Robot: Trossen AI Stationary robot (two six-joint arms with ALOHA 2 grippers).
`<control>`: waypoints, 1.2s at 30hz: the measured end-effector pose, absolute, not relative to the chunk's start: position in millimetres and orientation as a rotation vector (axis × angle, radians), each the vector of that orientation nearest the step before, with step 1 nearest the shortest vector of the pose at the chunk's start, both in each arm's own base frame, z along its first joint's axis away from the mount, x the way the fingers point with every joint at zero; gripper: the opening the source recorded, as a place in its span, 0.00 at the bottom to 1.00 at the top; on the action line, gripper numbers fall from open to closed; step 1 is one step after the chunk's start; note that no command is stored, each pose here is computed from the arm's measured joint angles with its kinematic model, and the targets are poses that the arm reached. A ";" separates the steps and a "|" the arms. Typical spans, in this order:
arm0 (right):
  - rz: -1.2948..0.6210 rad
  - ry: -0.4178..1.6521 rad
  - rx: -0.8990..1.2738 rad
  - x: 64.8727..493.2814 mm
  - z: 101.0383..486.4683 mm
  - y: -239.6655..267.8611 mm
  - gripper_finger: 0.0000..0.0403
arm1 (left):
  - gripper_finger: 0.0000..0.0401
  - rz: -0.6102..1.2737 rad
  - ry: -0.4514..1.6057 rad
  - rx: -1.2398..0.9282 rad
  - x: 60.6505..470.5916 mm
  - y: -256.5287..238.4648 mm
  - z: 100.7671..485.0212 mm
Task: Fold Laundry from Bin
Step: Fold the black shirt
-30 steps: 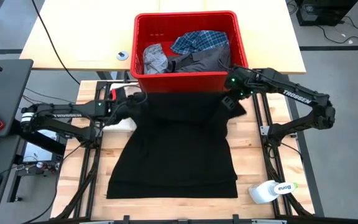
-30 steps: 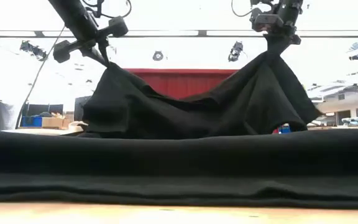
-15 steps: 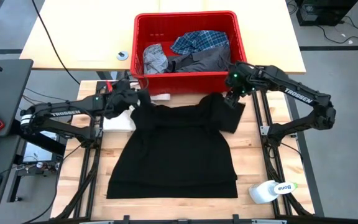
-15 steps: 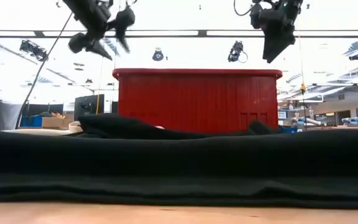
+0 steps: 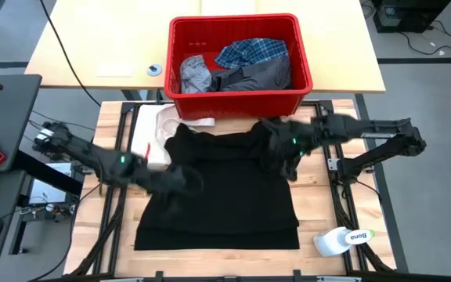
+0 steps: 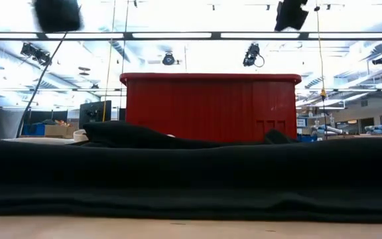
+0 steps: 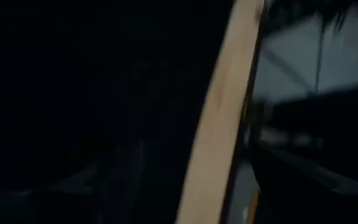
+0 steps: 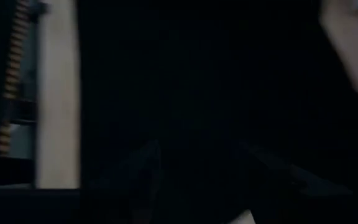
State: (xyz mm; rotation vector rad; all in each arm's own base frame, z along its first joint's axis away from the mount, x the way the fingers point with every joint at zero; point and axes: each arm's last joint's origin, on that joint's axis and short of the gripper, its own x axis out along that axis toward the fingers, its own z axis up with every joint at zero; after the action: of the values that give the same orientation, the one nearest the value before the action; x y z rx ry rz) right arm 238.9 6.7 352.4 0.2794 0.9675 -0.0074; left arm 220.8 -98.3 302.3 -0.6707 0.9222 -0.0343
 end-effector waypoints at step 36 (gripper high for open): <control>0.044 0.870 0.545 250.1 300.0 79.3 0.53 | 0.56 -0.111 1.619 0.062 128.3 -265.6 148.6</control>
State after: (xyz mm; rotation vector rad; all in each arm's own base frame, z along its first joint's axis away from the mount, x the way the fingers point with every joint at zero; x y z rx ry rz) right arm 250.1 79.3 300.0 0.5447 0.8697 0.0438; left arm 128.3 -265.6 148.6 0.0619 1.6189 -0.1106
